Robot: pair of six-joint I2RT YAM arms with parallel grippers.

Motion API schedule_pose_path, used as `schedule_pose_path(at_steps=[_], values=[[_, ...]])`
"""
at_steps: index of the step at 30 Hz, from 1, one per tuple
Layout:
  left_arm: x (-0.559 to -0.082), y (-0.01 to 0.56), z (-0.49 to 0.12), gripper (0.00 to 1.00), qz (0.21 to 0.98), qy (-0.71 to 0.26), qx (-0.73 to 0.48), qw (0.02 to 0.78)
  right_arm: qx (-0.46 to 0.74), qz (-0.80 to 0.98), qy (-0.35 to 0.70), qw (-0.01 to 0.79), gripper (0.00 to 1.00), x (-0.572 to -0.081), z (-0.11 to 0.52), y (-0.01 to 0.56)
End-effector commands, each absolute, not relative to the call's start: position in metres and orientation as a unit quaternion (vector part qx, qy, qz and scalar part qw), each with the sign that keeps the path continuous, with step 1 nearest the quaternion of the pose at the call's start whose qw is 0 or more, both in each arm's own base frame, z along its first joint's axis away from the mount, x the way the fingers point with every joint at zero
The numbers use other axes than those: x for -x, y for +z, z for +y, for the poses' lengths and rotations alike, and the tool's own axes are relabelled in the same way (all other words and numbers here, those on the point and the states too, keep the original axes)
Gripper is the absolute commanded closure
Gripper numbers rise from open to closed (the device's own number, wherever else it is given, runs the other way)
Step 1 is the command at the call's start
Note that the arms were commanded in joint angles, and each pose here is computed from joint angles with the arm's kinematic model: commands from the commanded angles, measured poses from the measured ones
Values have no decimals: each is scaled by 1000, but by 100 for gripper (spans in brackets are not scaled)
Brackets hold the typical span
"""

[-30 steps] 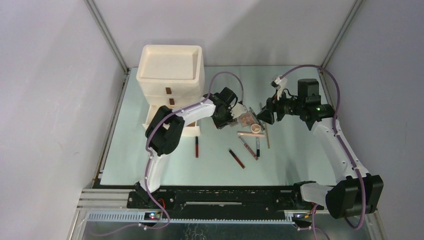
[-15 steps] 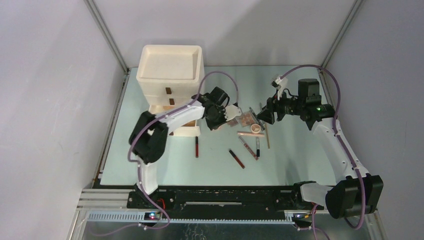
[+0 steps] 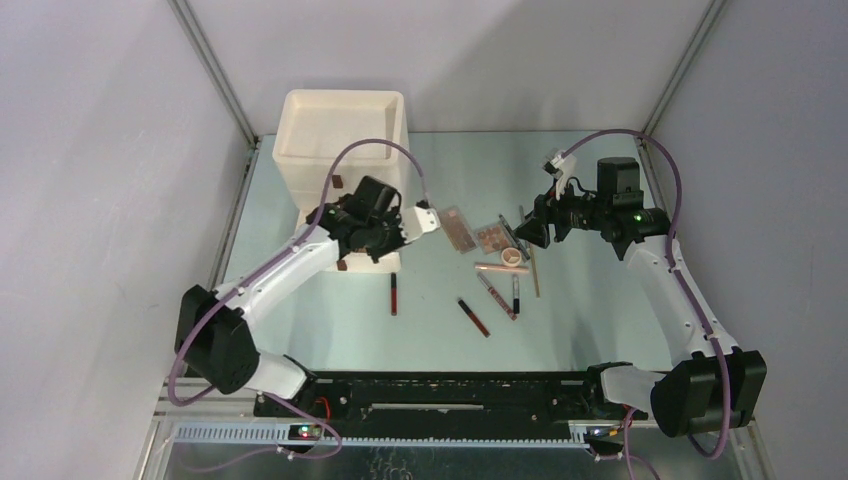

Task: Organize the makeup
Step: Pick up the makeup tool from the center of the board, then place the makeup tool in the drawer.

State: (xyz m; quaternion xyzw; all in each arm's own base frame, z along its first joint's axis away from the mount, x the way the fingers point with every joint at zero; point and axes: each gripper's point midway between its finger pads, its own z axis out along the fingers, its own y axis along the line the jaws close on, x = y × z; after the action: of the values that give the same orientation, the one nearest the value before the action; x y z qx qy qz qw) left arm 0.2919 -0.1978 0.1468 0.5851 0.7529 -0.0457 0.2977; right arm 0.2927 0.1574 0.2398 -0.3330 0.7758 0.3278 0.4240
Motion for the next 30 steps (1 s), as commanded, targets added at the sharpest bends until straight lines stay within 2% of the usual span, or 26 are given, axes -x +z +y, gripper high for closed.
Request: schedule_pose_path(at_steps=[1,11,13,20,30], values=[[-315,153,-158,85,769,20,-554,318,336,770,328,432,36,-294,157,244],[-355,124,-122,75,788,98,-535,289,335,772,327,431,36,-295,156,243],[-358,120,-121,69,789,104,-535,283,334,772,327,432,36,-295,155,243],[-350,133,-122,36,783,94,-529,314,333,772,329,430,36,-295,154,242],[-309,154,-120,16,779,49,-500,375,333,771,329,432,36,-294,154,244]])
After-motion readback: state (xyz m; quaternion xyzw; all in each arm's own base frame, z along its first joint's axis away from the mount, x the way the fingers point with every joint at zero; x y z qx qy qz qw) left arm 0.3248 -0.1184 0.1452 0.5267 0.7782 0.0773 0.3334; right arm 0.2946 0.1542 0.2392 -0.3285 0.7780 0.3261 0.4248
